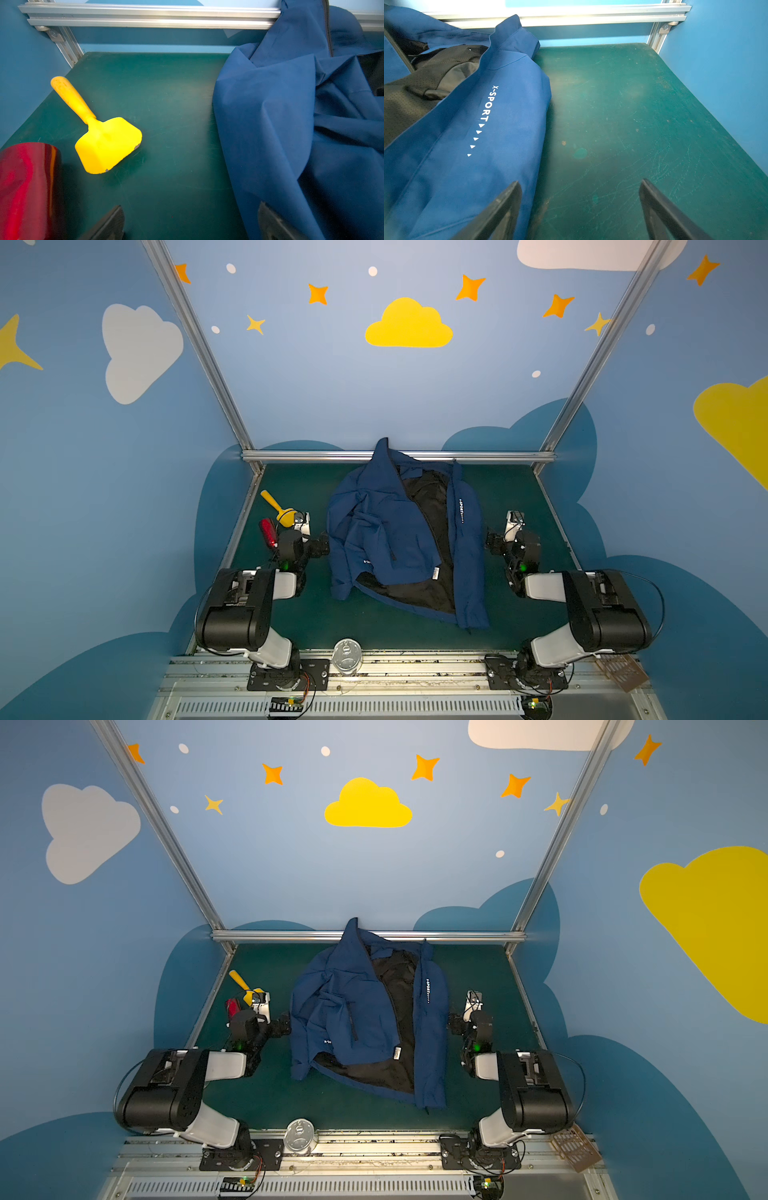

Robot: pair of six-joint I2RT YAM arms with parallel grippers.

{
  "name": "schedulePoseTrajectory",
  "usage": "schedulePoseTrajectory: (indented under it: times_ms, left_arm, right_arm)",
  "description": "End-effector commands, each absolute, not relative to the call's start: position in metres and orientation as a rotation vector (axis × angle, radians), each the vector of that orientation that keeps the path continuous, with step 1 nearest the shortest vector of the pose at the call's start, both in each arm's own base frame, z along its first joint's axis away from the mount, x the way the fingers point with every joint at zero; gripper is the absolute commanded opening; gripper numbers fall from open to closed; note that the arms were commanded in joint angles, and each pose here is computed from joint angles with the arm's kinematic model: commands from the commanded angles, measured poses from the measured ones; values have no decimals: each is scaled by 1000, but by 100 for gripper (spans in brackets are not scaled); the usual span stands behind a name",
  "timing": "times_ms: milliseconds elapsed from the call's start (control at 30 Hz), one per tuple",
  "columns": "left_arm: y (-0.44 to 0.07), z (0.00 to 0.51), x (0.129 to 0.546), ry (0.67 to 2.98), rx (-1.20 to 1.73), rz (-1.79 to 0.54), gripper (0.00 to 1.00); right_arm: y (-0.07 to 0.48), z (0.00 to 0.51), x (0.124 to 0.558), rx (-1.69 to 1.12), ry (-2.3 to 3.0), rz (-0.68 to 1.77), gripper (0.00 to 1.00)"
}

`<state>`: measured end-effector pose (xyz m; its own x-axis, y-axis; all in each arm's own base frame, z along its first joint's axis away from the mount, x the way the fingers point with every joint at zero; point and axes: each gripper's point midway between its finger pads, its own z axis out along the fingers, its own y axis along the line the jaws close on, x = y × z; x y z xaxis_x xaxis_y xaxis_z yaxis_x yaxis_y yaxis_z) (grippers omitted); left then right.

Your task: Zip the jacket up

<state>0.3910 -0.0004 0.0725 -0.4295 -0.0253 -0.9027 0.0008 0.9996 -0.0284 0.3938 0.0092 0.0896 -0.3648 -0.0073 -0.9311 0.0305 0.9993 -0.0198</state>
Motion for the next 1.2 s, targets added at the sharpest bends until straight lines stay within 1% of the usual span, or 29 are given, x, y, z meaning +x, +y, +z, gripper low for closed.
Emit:
schedulePoseTrajectory:
  times_ms: [0,100,200,267,367,467,633,733,833,1000,1167]
  left_arm:
    - [-1,81,395,1996,-1,-19,99]
    - [-1,82,393,1990,2,-16,99]
    - [9,101,397,1942,-47,66,99]
    - [11,119,398,1998,-67,110,99]
    - [8,149,399,2085,-133,61,99]
    - [-12,170,396,2138,-157,-61,99]
    - [-62,184,379,2160,-207,-304,99]
    - [-102,185,364,2150,-218,-498,99]
    - [-129,183,350,2168,-219,-587,99]
    - [-157,177,332,2188,-227,-661,99]
    - [-172,170,321,2212,-222,-693,99]
  right_arm:
    - [9,91,394,11,1937,-45,88]
    - [8,95,394,11,1920,-53,88]
    - [14,124,390,-9,1893,-103,88]
    - [19,140,383,10,1987,-98,88]
    - [26,158,371,94,2113,-42,88]
    - [48,171,356,121,2211,115,88]
    - [122,178,323,-21,2386,573,86]
    - [164,181,296,-105,2486,836,81]
    - [191,182,275,-176,2544,966,75]
    - [211,168,258,-228,2598,1034,64]
    - [221,151,251,-266,2660,1054,56]
